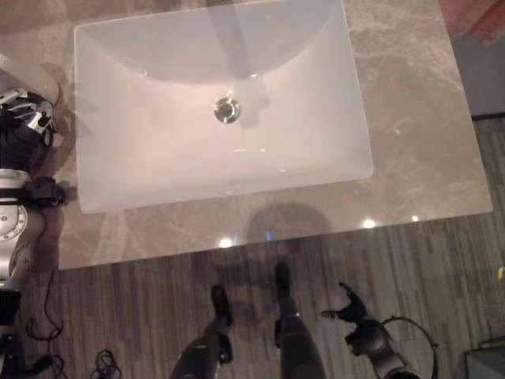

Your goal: Put brush and paste in cup on sink, flatten towel.

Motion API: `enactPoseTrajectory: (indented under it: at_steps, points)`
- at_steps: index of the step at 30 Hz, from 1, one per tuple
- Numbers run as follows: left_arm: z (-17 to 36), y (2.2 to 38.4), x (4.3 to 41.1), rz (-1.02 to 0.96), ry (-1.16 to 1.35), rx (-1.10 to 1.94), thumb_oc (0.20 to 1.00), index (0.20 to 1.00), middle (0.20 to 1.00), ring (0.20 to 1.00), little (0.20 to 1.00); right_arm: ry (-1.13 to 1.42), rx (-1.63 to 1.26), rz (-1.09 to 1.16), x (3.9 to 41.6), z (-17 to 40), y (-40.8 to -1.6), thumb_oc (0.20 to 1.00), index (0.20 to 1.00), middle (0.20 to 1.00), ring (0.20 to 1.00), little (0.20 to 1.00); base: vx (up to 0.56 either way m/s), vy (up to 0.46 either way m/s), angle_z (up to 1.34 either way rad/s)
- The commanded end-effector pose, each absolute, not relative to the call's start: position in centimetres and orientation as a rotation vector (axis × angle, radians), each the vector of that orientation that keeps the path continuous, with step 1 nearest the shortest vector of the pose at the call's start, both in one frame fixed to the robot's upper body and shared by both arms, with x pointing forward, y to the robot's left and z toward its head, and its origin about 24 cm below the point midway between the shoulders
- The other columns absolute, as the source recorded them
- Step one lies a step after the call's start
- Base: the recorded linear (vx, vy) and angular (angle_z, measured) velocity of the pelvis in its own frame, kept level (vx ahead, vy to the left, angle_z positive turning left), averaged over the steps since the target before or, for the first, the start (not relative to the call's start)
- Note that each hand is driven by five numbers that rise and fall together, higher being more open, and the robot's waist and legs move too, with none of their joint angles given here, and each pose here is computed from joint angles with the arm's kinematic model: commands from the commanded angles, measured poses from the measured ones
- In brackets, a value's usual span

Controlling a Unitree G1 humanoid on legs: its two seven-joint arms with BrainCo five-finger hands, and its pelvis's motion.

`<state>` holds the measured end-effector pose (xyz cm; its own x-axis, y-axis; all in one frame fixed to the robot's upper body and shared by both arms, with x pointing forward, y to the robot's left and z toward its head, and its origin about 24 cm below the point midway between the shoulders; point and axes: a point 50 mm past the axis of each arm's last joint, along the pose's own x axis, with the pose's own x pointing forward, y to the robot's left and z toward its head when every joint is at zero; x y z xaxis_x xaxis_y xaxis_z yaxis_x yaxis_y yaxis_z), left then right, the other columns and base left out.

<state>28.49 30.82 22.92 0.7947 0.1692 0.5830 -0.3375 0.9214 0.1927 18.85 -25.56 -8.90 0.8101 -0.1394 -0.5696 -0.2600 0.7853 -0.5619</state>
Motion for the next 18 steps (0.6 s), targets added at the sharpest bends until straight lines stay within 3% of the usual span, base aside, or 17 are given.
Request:
enactPoseTrajectory:
  at_steps: [1,18]
  points:
    - [20.2,32.4,29.1,0.347,-0.447,0.34,0.2,0.2,0.2,0.2,0.2,0.64,-0.667,0.05,18.4,-9.1,-25.8,1.0,1.0,1.0,1.0,1.0,0.0,0.0,0.0]
    - [24.8,33.6,30.7,0.431,-0.518,0.413,0.2,0.2,0.2,0.2,0.2,0.635,-0.668,0.047,18.8,-9.0,-25.8,1.0,1.0,1.0,1.0,1.0,0.0,0.0,0.0]
